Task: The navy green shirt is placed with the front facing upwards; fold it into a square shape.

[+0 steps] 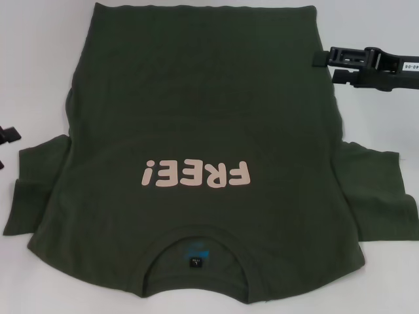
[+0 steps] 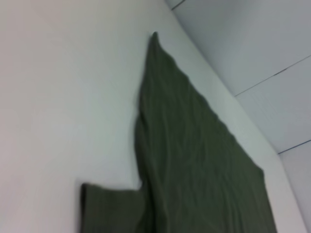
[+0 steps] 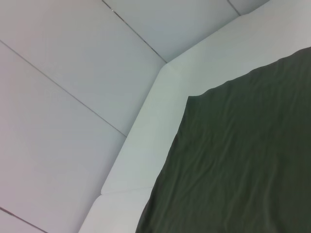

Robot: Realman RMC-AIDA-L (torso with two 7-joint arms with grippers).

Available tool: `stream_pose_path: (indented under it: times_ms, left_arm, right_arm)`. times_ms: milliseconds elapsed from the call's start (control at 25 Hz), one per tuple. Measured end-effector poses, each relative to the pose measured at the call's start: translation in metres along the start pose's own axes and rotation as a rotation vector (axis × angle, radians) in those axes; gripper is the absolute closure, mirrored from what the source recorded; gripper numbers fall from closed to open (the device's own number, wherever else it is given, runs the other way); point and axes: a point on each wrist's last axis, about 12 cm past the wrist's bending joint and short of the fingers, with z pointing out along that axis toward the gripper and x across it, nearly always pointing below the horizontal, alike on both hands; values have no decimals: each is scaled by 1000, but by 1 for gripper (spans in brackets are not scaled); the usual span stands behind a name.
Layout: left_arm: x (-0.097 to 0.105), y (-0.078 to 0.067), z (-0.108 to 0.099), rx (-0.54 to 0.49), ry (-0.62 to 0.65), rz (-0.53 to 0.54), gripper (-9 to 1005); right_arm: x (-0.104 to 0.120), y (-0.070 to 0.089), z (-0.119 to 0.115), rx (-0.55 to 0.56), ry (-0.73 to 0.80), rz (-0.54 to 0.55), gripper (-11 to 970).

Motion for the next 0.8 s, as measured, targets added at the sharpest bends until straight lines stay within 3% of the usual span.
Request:
stream_pose_path:
  times_ms: [800]
  left_arm:
    - [18,25,22,-119,-26,80,64]
  right_arm:
    - [5,-3,-3,-5,13,33,33]
